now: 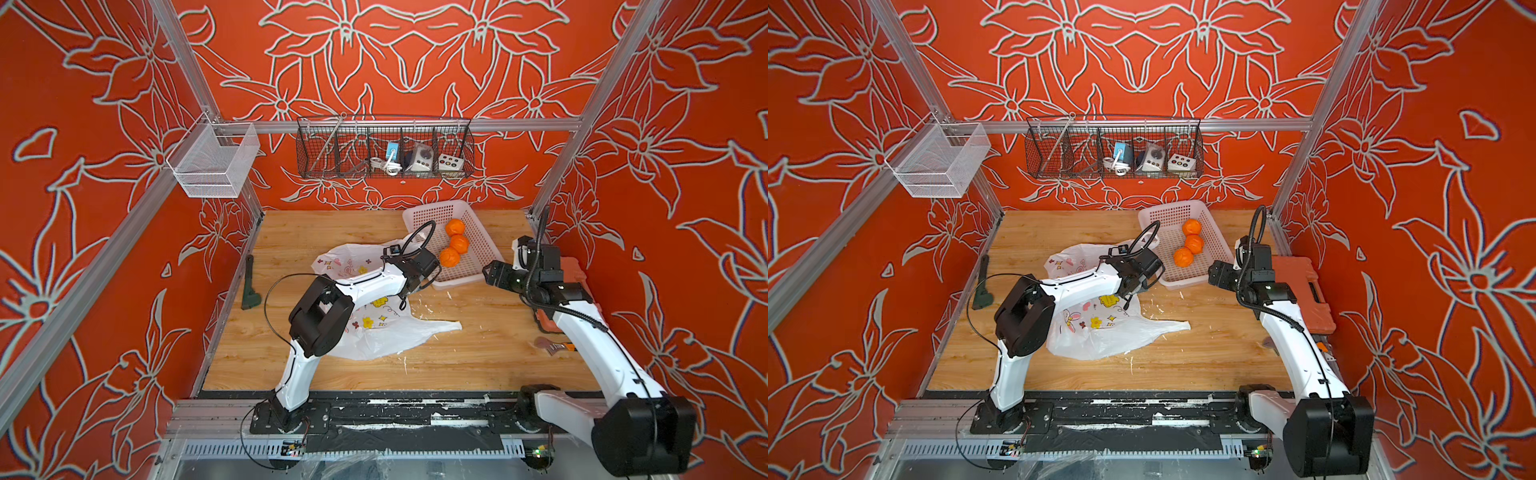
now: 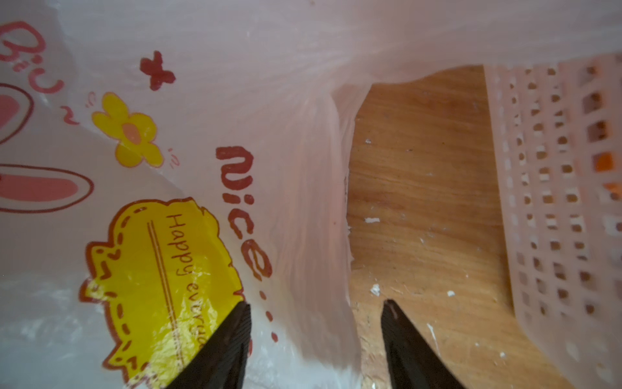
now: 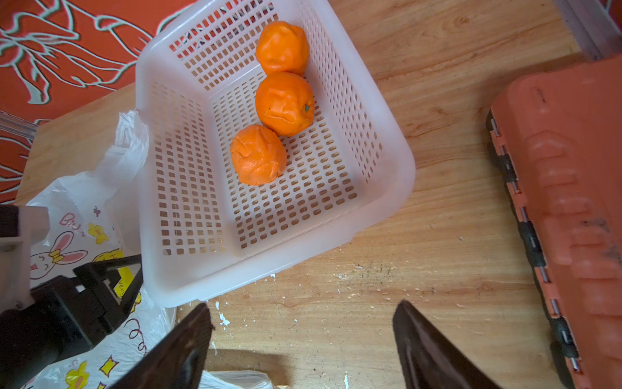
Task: Place the oranges into plastic bags & tie knots
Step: Pick up the plastic bag at the center of the board, then pick up the orange from the basket.
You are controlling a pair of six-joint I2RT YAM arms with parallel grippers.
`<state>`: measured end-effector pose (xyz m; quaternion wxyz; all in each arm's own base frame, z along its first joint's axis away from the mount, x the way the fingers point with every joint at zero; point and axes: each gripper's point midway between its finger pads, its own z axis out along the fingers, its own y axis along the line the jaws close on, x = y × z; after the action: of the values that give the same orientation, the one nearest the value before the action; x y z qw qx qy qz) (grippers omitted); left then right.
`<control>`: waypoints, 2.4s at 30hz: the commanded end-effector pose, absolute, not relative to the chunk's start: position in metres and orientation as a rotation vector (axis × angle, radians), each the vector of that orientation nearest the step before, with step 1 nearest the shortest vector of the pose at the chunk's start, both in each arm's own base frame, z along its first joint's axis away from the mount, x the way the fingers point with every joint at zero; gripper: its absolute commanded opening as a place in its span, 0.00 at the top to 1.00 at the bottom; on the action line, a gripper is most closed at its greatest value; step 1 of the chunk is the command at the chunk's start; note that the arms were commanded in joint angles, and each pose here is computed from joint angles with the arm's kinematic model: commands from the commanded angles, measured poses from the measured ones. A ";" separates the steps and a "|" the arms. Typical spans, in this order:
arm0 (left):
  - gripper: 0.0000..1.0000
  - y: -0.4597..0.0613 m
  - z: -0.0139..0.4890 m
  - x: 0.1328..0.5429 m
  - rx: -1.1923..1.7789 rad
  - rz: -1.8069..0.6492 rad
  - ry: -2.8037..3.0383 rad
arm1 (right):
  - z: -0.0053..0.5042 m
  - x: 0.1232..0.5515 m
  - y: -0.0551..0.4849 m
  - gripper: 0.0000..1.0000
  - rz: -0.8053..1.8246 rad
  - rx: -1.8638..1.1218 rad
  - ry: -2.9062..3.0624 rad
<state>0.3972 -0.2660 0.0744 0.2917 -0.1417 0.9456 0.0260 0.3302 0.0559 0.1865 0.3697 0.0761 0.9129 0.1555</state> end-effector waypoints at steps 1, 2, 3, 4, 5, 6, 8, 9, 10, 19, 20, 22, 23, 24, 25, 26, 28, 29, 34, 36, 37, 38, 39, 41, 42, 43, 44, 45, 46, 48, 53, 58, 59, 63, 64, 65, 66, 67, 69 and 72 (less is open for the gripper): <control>0.57 -0.259 0.079 0.399 -0.374 0.138 2.506 | 0.199 0.333 0.061 0.13 0.421 0.175 2.327; 0.65 -0.259 0.078 0.399 -0.373 0.138 2.507 | 0.199 0.333 0.061 0.13 0.417 0.174 2.327; 0.72 -0.258 0.079 0.399 -0.371 0.138 2.507 | 0.199 0.333 0.060 0.13 0.413 0.175 2.330; 0.78 -0.258 0.079 0.398 -0.365 0.134 2.507 | 0.199 0.333 0.060 0.12 0.411 0.174 2.332; 0.84 -0.258 0.079 0.398 -0.358 0.137 2.506 | 0.198 0.334 0.060 0.12 0.408 0.176 2.336; 0.90 -0.257 0.079 0.398 -0.354 0.138 2.505 | 0.198 0.334 0.060 0.12 0.409 0.175 2.336; 0.98 -0.254 0.078 0.398 -0.351 0.140 2.507 | 0.198 0.336 0.061 0.12 0.413 0.177 2.337; 1.00 -0.253 0.078 0.398 -0.352 0.136 2.509 | 0.197 0.336 0.061 0.12 0.416 0.177 2.340; 1.00 -0.252 0.077 0.398 -0.354 0.133 2.511 | 0.197 0.337 0.062 0.12 0.419 0.174 2.342; 1.00 -0.259 0.122 0.392 -0.208 0.012 2.499 | 0.209 0.336 0.070 0.12 0.441 0.137 2.339; 1.00 -0.260 0.132 0.390 -0.173 -0.011 2.489 | 0.210 0.336 0.072 0.12 0.446 0.127 2.341; 1.00 -0.262 0.150 0.387 -0.090 -0.079 2.470 | 0.211 0.337 0.075 0.12 0.449 0.115 2.342; 1.00 -0.263 0.157 0.384 -0.033 -0.117 2.464 | 0.210 0.338 0.077 0.12 0.451 0.106 2.347; 1.00 -0.265 0.164 0.382 0.026 -0.161 2.460 | 0.210 0.339 0.079 0.13 0.451 0.097 2.351; 1.00 -0.262 0.170 0.380 0.071 -0.179 2.450 | 0.209 0.340 0.081 0.13 0.448 0.087 2.359; 1.00 -0.260 0.175 0.378 0.129 -0.201 2.439 | 0.208 0.343 0.083 0.15 0.443 0.076 2.367; 1.00 -0.251 0.183 0.375 0.199 -0.218 2.421 | 0.205 0.347 0.085 0.17 0.423 0.066 2.387; 1.00 -0.246 0.188 0.374 0.231 -0.235 2.410 | 0.204 0.350 0.085 0.18 0.411 0.065 2.398; 1.00 -0.228 0.206 0.372 0.297 -0.356 2.374 | 0.195 0.371 0.087 0.18 0.344 0.054 2.450; 1.00 -0.225 0.209 0.373 0.319 -0.350 2.369 | 0.189 0.381 0.090 0.18 0.322 0.034 2.483; 1.00 -0.223 0.209 0.374 0.325 -0.342 2.375 | 0.180 0.386 0.092 0.18 0.305 0.025 2.511; 1.00 -0.221 0.208 0.374 0.330 -0.332 2.385 | 0.176 0.392 0.093 0.18 0.291 0.017 2.527; 1.00 -0.219 0.208 0.375 0.331 -0.321 2.392 | 0.170 0.397 0.094 0.18 0.280 0.010 2.544; 1.00 -0.212 0.208 0.379 0.309 -0.290 2.405 | 0.159 0.408 0.094 0.16 0.247 -0.011 2.589; 1.00 -0.209 0.207 0.380 0.297 -0.272 2.412 | 0.154 0.413 0.095 0.16 0.234 -0.018 2.609; 1.00 -0.207 0.206 0.381 0.282 -0.257 2.422 | 0.148 0.418 0.096 0.15 0.227 -0.029 2.624; 1.00 -0.208 0.204 0.380 0.277 -0.264 2.433 | 0.143 0.422 0.098 0.13 0.227 -0.045 2.638; 1.00 -0.211 0.203 0.379 0.277 -0.288 2.440 | 0.140 0.426 0.099 0.12 0.223 -0.050 2.649; 1.00 -0.214 0.202 0.377 0.280 -0.320 2.446 | 0.136 0.431 0.102 0.11 0.223 -0.059 2.656; 1.00 -0.221 0.202 0.375 0.279 -0.375 2.442 | 0.129 0.442 0.108 0.10 0.226 -0.069 2.655; 1.00 -0.223 0.200 0.377 0.273 -0.393 2.436 | 0.114 0.456 0.128 0.09 0.267 -0.107 2.684; 1.00 -0.222 0.201 0.380 0.277 -0.406 2.428 | 0.099 0.465 0.142 0.09 0.275 -0.114 2.697; 1.00 -0.221 0.201 0.380 0.275 -0.406 2.431 | 0.095 0.467 0.144 0.09 0.271 -0.116 2.704; 1.00 -0.215 0.200 0.382 0.259 -0.404 2.437 | 0.083 0.475 0.145 0.14 0.239 -0.109 2.727; 1.00 -0.215 0.201 0.382 0.258 -0.405 2.436 | 0.081 0.477 0.146 0.17 0.240 -0.108 2.726; 1.00 -0.214 0.200 0.382 0.261 -0.406 2.437 | 0.080 0.479 0.146 0.20 0.239 -0.105 2.723; 1.00 -0.214 0.200 0.382 0.265 -0.405 2.437 | 0.078 0.480 0.147 0.24 0.239 -0.104 2.726; 1.00 -0.215 0.199 0.381 0.271 -0.410 2.441 | 0.077 0.481 0.147 0.28 0.237 -0.107 2.728; 1.00 -0.216 0.198 0.379 0.278 -0.418 2.444 | 0.074 0.481 0.145 0.34 0.221 -0.110 2.739; 1.00 -0.217 0.201 0.377 0.283 -0.437 2.436 | 0.075 0.479 0.140 0.45 0.180 -0.116 2.745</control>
<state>0.3807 -0.2157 0.2039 0.3237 0.0973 0.9275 -0.1599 0.4788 0.1487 0.0746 0.1963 -0.0443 0.9754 0.0896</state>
